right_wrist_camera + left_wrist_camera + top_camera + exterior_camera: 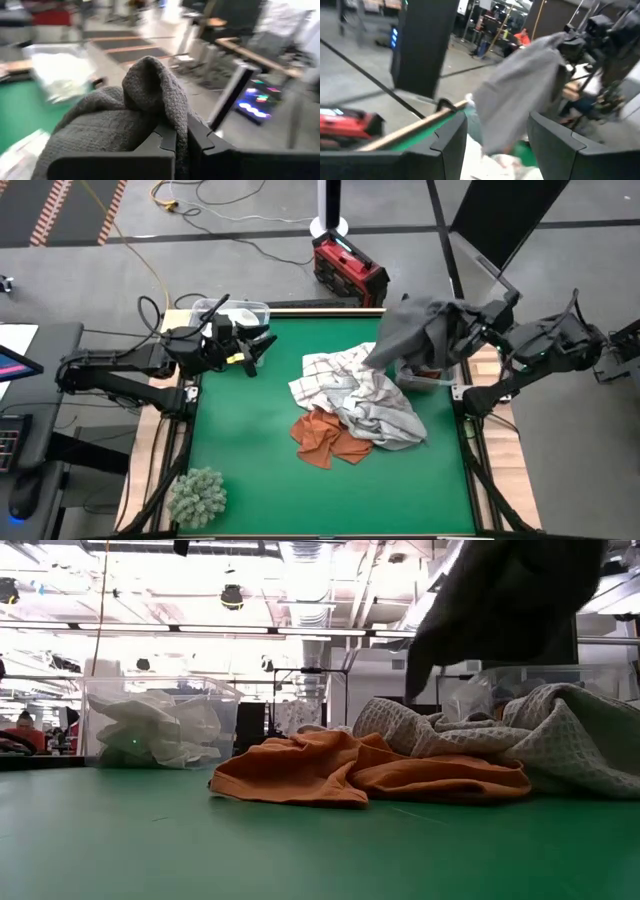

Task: Sort towels by color in basket
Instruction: Put the dark gray towel into the right transparent bin

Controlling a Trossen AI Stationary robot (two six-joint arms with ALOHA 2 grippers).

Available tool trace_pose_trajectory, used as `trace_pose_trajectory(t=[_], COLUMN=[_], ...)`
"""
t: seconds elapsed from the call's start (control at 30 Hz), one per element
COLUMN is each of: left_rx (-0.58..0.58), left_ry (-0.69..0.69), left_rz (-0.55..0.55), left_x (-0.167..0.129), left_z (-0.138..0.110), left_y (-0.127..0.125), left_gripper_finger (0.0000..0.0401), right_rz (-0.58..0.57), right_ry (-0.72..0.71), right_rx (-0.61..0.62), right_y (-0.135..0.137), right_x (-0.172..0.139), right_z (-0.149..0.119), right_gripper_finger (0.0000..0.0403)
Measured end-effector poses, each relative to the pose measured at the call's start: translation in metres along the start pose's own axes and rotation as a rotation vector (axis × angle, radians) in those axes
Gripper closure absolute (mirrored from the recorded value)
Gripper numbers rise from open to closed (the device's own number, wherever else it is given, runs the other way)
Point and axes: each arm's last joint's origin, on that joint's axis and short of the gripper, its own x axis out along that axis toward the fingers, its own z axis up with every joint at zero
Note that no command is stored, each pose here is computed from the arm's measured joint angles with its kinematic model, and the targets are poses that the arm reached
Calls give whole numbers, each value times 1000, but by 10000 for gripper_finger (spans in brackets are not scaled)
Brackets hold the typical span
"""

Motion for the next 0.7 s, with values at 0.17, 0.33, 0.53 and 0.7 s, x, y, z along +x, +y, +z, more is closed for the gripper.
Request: trace_pose_trajectory(t=[0.17,0.33,0.53,0.7], left_rx=[41,136,138,125], left_ry=[-29,-64,-116,-135], left_rz=[10,36,145,142], left_x=[-7,-17,-27,-38], left_z=[7,14,22,28], left_y=[4,9,16,20], left_gripper_finger=[207,207,207,207], right_rz=[71,85,207,227], right_ry=[3,-6,-6,-24], right_rx=[166,324,498,495], right_y=[-22,-48,-71,-81], right_x=[-10,-21,-32,-36], right_z=[-9,-21,-33,-39], right_gripper_finger=[373,369,368,369])
